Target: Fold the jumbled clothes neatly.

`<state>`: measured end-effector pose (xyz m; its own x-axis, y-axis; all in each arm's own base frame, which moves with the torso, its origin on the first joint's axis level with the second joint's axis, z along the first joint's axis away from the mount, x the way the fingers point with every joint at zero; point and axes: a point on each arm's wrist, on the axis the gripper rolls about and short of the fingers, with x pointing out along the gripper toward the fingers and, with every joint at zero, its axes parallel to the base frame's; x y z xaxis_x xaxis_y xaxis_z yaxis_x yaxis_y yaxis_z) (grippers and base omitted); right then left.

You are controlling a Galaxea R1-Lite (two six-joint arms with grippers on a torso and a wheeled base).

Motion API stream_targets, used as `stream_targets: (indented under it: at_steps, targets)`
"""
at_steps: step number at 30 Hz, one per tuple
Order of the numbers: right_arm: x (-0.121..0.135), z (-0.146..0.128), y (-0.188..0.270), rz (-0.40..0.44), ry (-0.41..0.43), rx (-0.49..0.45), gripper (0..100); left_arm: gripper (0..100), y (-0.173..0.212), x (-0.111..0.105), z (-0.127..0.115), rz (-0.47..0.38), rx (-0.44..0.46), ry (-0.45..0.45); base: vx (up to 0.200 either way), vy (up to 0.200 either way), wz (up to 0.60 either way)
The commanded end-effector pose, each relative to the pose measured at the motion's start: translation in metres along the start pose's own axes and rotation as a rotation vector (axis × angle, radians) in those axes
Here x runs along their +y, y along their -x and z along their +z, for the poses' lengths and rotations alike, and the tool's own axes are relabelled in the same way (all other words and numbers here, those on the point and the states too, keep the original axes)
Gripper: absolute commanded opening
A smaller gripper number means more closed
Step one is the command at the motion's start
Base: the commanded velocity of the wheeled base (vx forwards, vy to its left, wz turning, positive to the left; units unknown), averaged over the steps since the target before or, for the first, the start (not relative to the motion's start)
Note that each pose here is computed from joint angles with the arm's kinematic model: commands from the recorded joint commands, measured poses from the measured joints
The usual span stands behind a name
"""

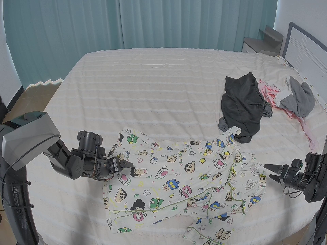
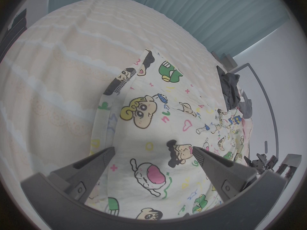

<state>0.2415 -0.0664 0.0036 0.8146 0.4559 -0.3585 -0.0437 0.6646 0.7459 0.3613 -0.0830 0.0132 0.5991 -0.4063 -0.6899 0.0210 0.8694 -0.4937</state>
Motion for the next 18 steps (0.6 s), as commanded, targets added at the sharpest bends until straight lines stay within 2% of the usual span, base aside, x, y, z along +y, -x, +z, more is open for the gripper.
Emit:
stream_targets:
  at_steps: [1,7,9,18]
  targets:
    - [-0.001,-0.002,0.0,-0.003,-0.003,0.007,100,100,-0.013,0.005,-0.001,0.018,0.008,0.006,0.0,0.0,0.0]
    - [-0.002,-0.004,-0.002,-0.002,-0.003,0.014,100,100,-0.014,0.005,0.004,0.038,-0.013,0.003,0.0,0.0,0.0]
    - [-0.003,-0.005,-0.003,-0.004,-0.004,0.019,100,100,-0.009,0.005,0.006,0.054,0.008,0.013,0.0,0.0,0.0]
    - [-0.003,-0.005,-0.003,-0.004,-0.004,0.019,100,100,-0.003,0.002,0.016,0.043,-0.02,0.01,0.0,0.0,0.0]
